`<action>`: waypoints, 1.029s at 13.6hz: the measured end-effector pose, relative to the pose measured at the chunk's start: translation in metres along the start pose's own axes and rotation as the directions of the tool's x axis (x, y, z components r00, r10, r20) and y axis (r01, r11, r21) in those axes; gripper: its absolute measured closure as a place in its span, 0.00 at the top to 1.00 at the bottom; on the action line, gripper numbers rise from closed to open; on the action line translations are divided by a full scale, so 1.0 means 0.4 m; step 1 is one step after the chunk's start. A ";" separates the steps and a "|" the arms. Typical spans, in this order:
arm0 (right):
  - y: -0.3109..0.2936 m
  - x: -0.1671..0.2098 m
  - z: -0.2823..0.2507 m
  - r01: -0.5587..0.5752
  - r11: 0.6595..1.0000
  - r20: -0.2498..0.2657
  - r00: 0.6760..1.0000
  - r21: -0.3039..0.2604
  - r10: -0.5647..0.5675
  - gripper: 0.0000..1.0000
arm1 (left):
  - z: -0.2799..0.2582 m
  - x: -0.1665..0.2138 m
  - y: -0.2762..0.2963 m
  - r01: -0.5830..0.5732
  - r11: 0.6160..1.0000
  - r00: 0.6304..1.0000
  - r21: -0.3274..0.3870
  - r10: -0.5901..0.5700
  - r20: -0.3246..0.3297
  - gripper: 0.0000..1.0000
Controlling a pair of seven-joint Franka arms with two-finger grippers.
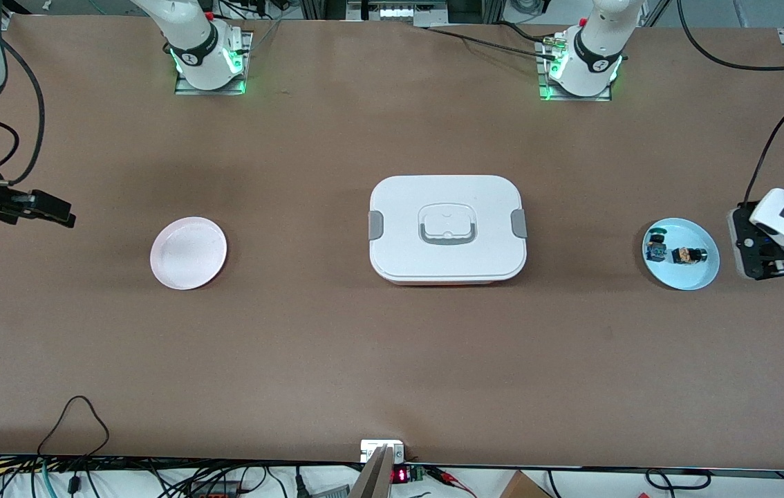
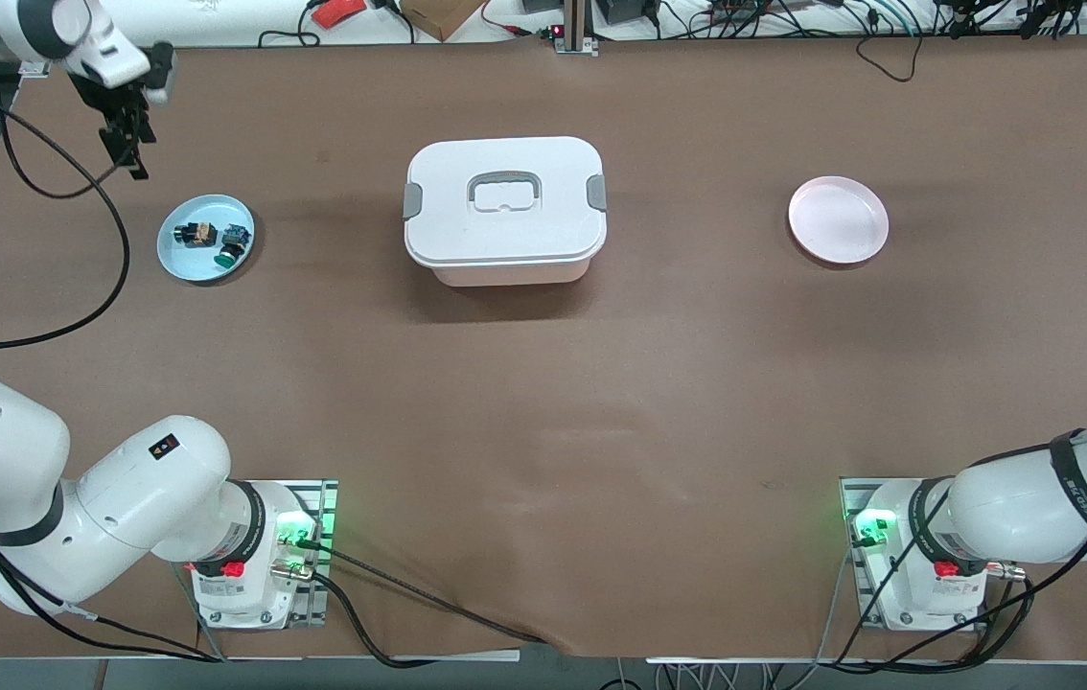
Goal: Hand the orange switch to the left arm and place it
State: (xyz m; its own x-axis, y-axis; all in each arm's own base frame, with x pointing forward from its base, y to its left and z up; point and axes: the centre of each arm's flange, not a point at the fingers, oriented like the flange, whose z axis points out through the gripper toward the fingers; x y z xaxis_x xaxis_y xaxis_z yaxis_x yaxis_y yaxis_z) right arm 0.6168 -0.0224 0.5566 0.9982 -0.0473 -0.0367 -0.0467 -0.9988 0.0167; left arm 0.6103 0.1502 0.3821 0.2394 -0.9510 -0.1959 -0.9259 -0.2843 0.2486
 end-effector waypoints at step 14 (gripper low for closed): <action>-0.035 -0.037 -0.057 0.072 0.997 0.047 0.996 0.006 -0.072 1.00 | -0.566 0.326 0.263 0.887 0.461 0.450 -0.028 -0.876 -0.176 1.00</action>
State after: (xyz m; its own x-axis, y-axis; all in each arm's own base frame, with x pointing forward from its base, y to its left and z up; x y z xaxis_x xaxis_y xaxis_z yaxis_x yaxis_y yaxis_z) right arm 0.6037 -0.0073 0.5797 0.9961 0.0240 -0.0848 0.0248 -0.9997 0.0082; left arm 0.6102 -0.0313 0.5974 0.9699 -0.2001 -0.1388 -0.2065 -0.9779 -0.0327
